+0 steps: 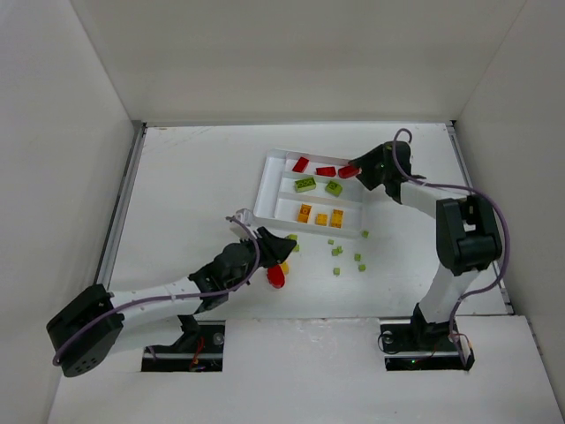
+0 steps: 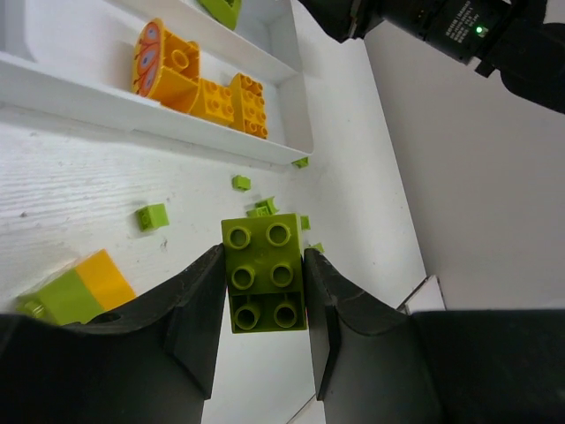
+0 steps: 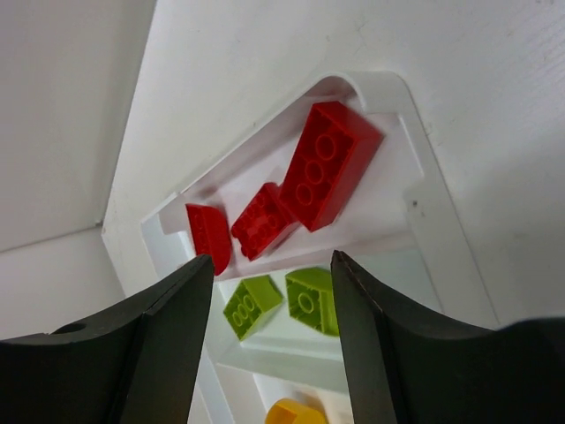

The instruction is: Sort the legos into containers by color

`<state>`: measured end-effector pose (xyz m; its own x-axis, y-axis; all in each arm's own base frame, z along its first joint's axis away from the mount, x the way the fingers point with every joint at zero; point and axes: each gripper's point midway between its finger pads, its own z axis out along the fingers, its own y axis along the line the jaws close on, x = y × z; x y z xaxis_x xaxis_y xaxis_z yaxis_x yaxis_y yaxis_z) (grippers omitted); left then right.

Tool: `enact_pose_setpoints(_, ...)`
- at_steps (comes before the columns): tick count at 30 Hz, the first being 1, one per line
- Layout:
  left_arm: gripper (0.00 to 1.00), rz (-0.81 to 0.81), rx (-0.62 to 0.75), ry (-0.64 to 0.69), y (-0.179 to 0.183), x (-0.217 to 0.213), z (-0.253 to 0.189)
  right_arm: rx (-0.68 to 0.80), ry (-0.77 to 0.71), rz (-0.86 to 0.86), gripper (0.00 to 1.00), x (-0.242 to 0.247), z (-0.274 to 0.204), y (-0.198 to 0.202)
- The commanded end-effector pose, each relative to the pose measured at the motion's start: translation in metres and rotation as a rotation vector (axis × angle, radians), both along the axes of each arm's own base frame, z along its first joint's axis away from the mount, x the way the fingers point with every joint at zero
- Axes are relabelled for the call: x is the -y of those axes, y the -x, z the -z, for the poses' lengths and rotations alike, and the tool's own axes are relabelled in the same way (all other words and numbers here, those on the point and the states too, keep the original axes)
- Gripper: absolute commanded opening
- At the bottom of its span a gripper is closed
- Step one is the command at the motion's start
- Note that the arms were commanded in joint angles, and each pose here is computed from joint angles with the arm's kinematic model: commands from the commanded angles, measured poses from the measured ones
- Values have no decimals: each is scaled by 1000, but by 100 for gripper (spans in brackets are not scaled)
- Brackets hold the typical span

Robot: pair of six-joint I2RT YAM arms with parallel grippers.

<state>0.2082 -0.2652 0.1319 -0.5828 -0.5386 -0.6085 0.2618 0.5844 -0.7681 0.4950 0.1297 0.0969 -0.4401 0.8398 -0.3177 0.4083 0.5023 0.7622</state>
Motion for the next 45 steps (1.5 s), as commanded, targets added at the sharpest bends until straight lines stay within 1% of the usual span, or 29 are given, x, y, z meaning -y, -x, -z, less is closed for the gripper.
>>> enact_pose_setpoints(1,17,53,90,7,-9,27,-42,225,-17,6,59,2,-71,5)
enact_pose_setpoints(2,17,61,99,-15,-12,33,-45,254,-3,14,57,4,-76,14)
enact_pose_setpoints(3,17,64,107,-42,-17,39,-45,283,10,29,52,7,-81,24)
enact_pose_setpoints(4,17,70,111,-66,-22,46,-45,313,32,44,43,9,-85,35)
enact_pose_setpoints(5,17,77,112,-91,-27,54,-45,347,68,62,30,13,-88,50)
enact_pose_setpoints(7,17,84,113,-141,-40,69,-41,366,122,119,16,25,-87,75)
enact_pose_setpoints(9,17,95,123,-186,-52,84,-41,381,165,165,13,34,-85,99)
enact_pose_setpoints(12,17,106,119,-258,-78,109,-34,385,201,179,13,37,-77,131)
enact_pose_setpoints(13,17,109,120,-279,-86,116,-31,380,209,176,14,36,-74,140)
enact_pose_setpoints(14,17,109,120,-279,-86,116,-31,372,220,176,16,37,-70,148)
enact_pose_setpoints(15,17,117,115,-323,-104,131,-22,366,229,179,17,39,-67,155)
enact_pose_setpoints(17,17,118,105,-359,-121,144,-14,367,236,186,20,44,-64,170)
enact_pose_setpoints(20,17,124,106,-387,-142,166,-7,391,227,183,24,49,-65,185)
enact_pose_setpoints(22,17,125,109,-399,-156,177,-2,403,237,186,25,55,-63,192)
enact_pose_setpoints(27,17,120,87,-429,-187,192,11,420,241,170,27,60,-64,199)
enact_pose_setpoints(31,18,129,103,-442,-200,205,13,431,228,154,27,56,-66,199)
enact_pose_setpoints(35,20,144,119,-469,-205,217,20,437,225,154,29,55,-68,198)
enact_pose_setpoints(37,25,143,113,-482,-208,219,27,445,222,158,32,56,-71,198)
enact_pose_setpoints(39,28,140,108,-485,-210,218,30,453,221,159,38,56,-72,200)
enact_pose_setpoints(41,30,138,107,-487,-211,217,30,454,221,162,39,57,-72,200)
enact_pose_setpoints(45,30,138,106,-484,-212,215,29,447,220,155,39,55,-69,199)
